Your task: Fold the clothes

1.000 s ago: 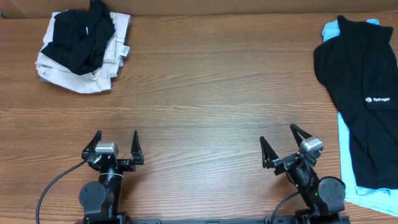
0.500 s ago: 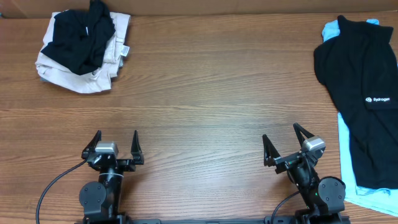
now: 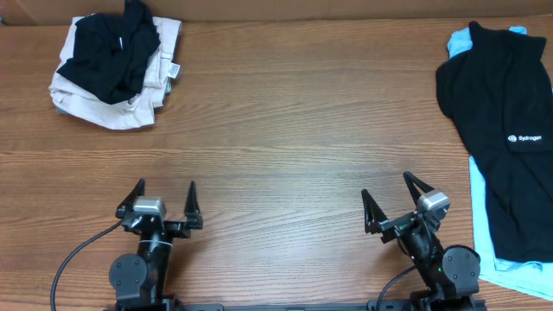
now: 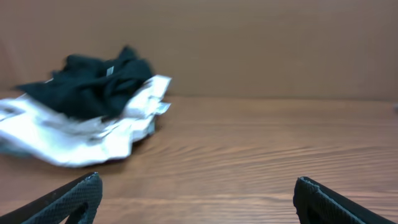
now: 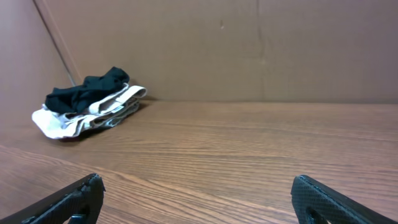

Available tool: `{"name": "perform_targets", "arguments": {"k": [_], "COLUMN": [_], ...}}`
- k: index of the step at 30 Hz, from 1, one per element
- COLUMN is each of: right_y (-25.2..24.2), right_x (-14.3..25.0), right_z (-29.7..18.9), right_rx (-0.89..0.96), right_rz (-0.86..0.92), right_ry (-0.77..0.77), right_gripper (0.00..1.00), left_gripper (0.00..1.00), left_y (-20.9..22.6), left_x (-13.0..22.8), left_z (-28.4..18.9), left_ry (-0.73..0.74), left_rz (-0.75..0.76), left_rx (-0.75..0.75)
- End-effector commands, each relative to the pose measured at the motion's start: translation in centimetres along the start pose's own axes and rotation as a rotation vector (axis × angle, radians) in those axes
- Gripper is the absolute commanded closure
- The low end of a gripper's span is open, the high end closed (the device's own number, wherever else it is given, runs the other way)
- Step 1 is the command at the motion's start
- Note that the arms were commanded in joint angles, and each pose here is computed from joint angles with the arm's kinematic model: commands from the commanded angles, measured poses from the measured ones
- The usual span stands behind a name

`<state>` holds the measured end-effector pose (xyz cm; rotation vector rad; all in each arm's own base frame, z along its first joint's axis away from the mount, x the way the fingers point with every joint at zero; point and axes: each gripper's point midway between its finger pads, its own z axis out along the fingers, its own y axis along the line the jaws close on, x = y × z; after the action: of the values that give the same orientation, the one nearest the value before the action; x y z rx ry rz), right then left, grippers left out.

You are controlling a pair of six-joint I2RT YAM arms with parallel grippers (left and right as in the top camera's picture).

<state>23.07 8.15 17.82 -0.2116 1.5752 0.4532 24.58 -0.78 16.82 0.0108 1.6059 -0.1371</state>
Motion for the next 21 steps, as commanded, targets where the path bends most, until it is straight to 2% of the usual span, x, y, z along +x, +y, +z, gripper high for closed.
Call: {"name": "perform_targets", "arguments": {"k": [1,6,12,16,21], "right_y": [0.8,1.7,2.9,3.3,3.4], "right_x": [-0.9,-5.4,-11.2,-14.9,-18.5], "right_z": [-0.2,-1.1,-1.8,-1.5,0.1], "right_rx": [-0.035,-0.049,-0.049,-0.036,-0.012], "right_rz": [0.019,-0.004,-0.016,-0.034,0.009], "right_ry": [-0.019,-0.091,-0.096,-0.041,0.125], "right_gripper": [0.00,0.00,0.00,0.00,0.00], "left_gripper": [0.00,0.00,0.00,0.00,0.00], "left_y": [-2.7,-3.1,-3.9,-4.1,-4.3], "left_x": [-0.7,-2.6,-7.8,-10.4,-13.6], "left_z": [-0.3,-1.2,-2.7,-3.2,-2.7], "left_ry": [-0.012,0.013,0.010,0.095,0.233], "left_rz": [-0.012,-0.019,-0.018,-0.042,-0.082], "left_rx": [0.153,0.154,0.158,0.150,0.138]}}
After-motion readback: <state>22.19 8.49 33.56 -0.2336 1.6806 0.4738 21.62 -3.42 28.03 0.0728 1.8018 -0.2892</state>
